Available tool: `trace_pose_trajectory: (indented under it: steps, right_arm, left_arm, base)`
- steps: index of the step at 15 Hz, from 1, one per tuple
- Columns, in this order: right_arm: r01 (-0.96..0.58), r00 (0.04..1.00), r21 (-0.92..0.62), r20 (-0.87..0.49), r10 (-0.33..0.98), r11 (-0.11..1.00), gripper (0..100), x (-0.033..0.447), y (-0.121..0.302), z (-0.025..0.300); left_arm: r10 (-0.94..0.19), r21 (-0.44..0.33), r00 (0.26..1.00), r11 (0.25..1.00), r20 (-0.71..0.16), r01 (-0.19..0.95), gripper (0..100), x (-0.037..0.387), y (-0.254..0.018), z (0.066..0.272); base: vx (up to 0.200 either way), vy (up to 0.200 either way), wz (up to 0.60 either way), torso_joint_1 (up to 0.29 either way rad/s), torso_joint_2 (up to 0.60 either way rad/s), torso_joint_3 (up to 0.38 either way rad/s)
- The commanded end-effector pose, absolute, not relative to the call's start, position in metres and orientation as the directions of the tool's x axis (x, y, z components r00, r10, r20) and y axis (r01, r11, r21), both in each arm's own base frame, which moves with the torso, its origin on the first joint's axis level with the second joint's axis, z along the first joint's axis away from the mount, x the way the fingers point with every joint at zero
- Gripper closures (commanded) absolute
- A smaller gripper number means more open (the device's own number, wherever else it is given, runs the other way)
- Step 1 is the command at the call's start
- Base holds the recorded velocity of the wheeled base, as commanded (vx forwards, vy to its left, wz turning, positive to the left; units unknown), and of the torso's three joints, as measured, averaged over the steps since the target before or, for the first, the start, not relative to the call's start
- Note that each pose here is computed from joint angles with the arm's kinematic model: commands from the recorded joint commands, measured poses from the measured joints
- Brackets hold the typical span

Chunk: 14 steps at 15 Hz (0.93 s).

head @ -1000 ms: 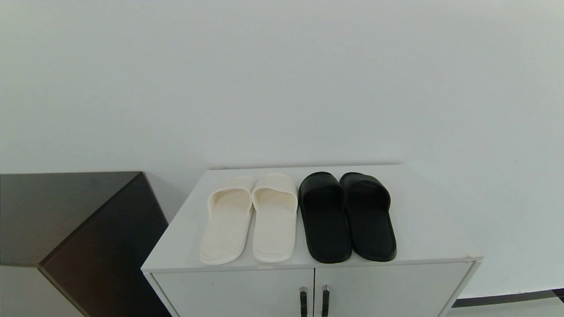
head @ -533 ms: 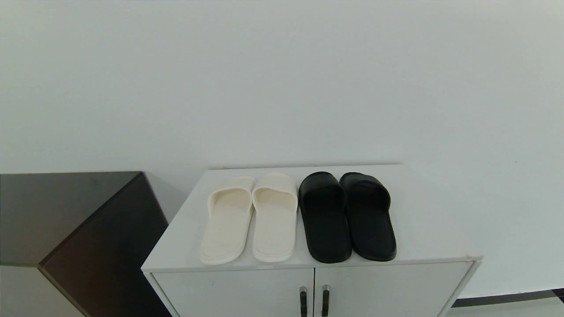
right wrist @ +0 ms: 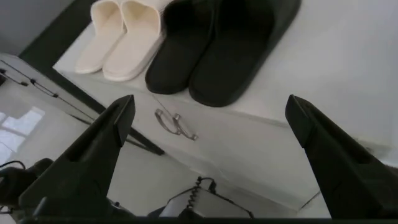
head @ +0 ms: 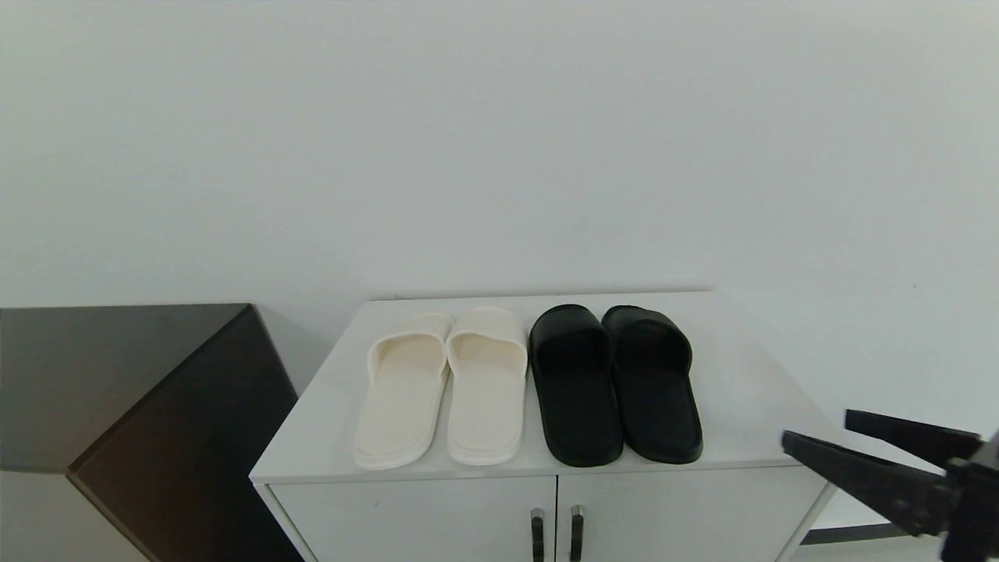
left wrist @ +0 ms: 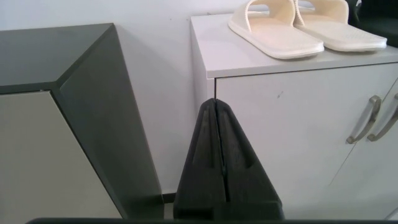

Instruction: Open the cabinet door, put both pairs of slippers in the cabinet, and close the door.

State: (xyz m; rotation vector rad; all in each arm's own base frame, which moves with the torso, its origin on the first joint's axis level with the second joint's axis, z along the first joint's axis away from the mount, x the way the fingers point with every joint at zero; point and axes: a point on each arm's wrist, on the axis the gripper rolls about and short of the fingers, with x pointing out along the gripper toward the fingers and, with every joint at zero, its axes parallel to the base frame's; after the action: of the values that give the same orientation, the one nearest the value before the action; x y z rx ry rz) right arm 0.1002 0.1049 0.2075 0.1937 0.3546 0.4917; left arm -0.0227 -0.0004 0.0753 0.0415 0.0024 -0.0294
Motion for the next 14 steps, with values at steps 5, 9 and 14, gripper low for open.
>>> trace_pose_trajectory:
  steps: [5, 9, 14]
  right_arm:
    - [-0.345, 0.831, 0.171, -0.402, 0.385, 0.923, 0, 0.165, 0.191, 0.198]
    - [-0.278, 0.864, 0.122, -0.402, 0.304, 0.953, 0, 0.195, 0.226, 0.189]
    - [-0.136, 0.924, 0.025, -0.357, 0.136, 0.990, 0, 0.234, 0.265, 0.175]
  left_arm:
    - [-0.029, 0.040, 1.000, 0.999, -0.003, 0.029, 100, -0.023, 0.000, 0.075]
    - [-0.028, 0.040, 1.000, 0.999, -0.003, 0.028, 100, -0.023, 0.000, 0.075]
    - [-0.029, 0.040, 1.000, 0.999, -0.003, 0.029, 100, -0.023, 0.000, 0.075]
  base:
    - [0.000, 0.000, 0.00, 0.000, 0.00, 0.000]
    - [0.000, 0.000, 0.00, 0.000, 0.00, 0.000]
    - [0.000, 0.000, 0.00, 0.000, 0.00, 0.000]
